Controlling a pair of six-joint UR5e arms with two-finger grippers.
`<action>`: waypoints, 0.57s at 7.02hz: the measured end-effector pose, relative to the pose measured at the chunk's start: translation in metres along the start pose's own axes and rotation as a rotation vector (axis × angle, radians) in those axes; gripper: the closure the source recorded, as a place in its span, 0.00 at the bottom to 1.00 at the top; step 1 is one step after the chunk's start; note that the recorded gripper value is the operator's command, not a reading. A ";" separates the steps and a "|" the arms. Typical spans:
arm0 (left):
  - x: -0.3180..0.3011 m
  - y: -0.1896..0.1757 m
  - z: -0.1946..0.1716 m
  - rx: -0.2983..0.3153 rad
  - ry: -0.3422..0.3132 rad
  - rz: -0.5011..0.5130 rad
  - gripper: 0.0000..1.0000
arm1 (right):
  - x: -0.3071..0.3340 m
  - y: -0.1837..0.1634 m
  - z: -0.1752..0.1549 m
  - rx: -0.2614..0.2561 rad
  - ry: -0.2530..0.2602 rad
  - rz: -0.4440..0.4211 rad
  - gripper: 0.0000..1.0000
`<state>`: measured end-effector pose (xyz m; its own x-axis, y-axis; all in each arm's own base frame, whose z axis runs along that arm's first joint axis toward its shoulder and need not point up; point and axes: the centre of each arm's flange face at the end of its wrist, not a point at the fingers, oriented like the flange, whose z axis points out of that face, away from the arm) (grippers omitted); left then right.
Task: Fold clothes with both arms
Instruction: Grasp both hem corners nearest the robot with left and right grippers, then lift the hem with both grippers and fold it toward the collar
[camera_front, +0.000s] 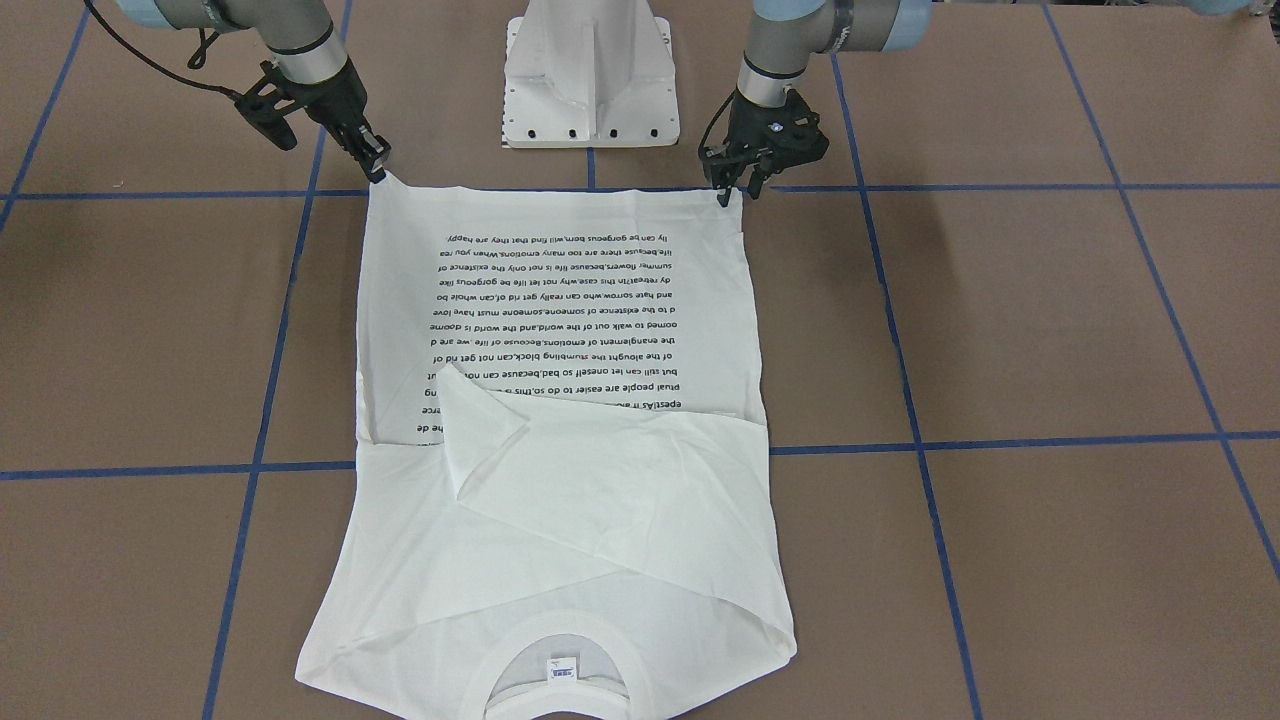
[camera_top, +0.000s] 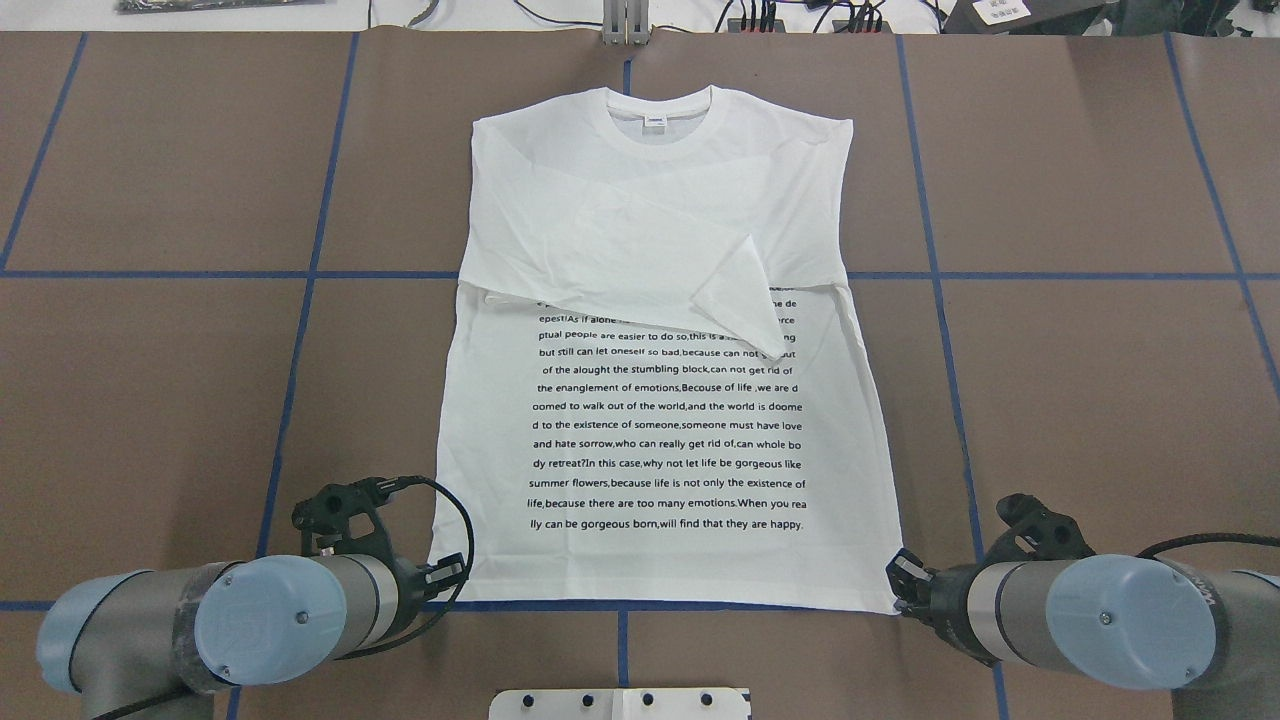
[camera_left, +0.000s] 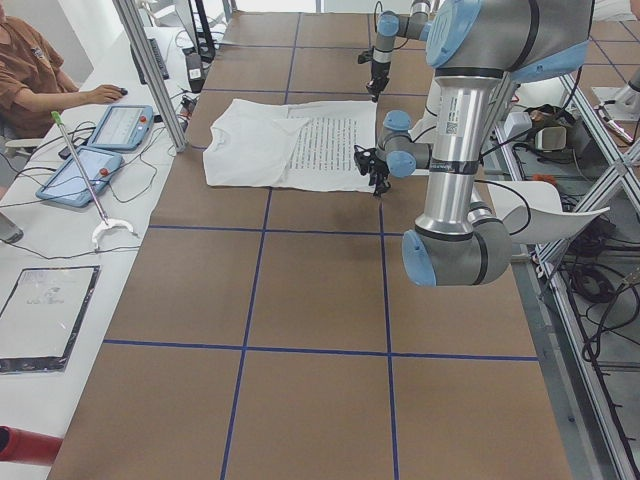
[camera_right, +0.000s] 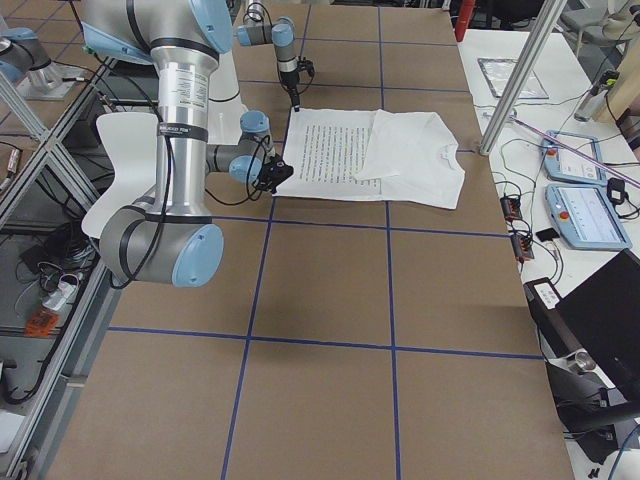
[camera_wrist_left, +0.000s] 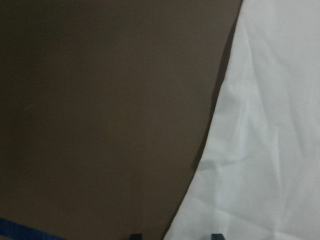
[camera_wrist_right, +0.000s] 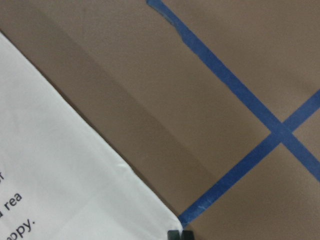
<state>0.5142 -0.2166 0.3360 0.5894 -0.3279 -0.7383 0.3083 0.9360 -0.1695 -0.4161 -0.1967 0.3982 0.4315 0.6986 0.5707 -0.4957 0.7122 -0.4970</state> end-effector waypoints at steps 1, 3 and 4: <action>0.000 0.002 0.000 -0.007 -0.001 -0.005 0.78 | 0.000 0.000 0.000 0.000 0.000 0.000 1.00; 0.000 0.008 0.001 -0.016 -0.005 -0.029 1.00 | 0.001 -0.001 0.001 0.001 0.003 0.000 1.00; 0.000 0.009 0.000 -0.018 -0.004 -0.041 1.00 | 0.001 -0.001 0.001 0.001 0.004 0.000 1.00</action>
<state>0.5172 -0.2081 0.3341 0.5798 -0.3664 -0.7277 0.3190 0.9239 -0.2111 -0.4159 -0.1965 0.4002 0.4345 0.6991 0.5679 -0.4969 0.7119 -0.4962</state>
